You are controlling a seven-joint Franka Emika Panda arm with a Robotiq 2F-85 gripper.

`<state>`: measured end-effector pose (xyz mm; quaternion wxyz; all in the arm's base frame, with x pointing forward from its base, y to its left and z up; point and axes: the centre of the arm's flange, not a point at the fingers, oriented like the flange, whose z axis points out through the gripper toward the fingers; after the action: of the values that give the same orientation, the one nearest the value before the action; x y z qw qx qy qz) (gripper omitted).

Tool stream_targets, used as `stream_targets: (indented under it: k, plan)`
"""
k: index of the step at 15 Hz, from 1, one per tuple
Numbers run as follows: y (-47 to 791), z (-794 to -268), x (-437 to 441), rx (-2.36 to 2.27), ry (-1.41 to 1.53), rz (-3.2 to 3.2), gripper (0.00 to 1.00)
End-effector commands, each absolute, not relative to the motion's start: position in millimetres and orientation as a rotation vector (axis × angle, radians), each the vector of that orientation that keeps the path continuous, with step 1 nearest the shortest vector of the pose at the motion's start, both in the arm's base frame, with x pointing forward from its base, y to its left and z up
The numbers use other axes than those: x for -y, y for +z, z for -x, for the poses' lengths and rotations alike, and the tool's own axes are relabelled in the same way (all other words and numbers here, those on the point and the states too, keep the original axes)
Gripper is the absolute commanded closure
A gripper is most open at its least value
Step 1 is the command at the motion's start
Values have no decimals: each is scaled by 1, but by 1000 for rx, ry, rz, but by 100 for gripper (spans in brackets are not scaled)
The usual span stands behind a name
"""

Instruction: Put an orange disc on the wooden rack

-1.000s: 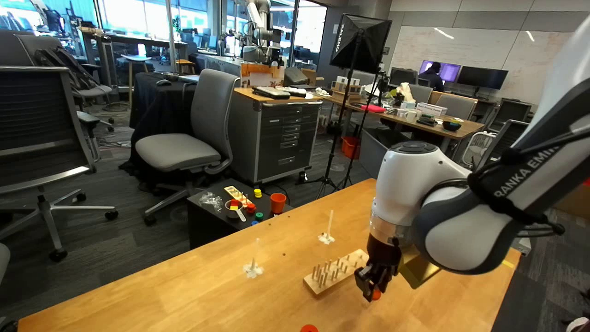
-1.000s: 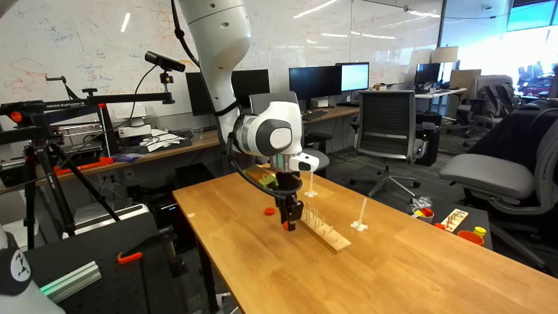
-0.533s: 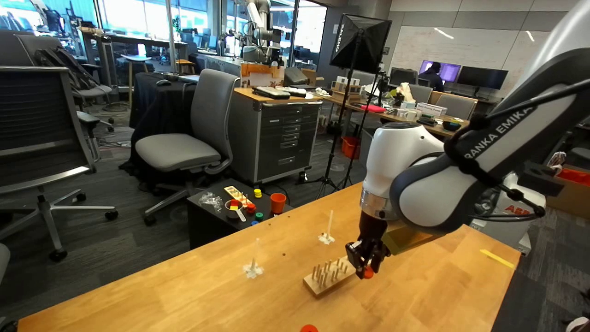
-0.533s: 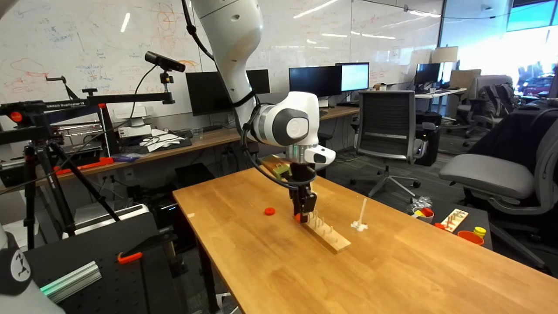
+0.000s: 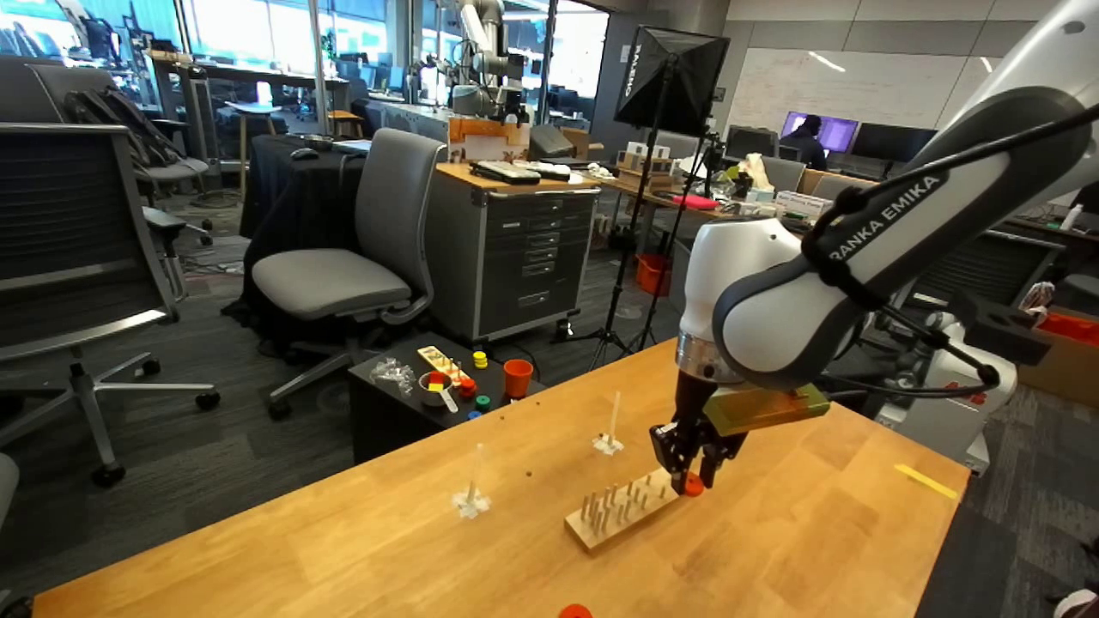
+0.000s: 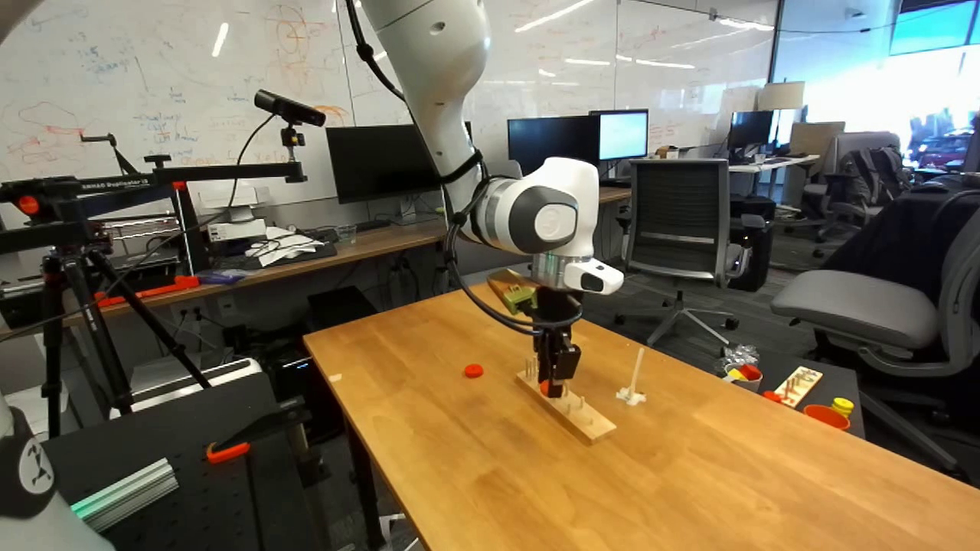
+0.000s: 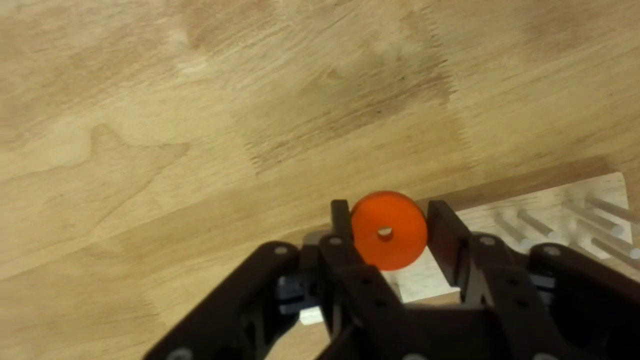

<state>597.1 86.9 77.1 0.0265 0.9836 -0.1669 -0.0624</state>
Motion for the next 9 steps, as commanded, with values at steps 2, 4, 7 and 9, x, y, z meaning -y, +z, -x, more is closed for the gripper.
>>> stream_targets:
  k: [2, 4, 7, 9]
  plan:
    - [72, -622, -77, 627, -251, -3036, 83]
    - [68, -628, -76, 644, -270, -3032, 83]
    - [62, -637, -79, 663, -294, -3029, 83]
    - [59, -642, -81, 669, -302, -3028, 83]
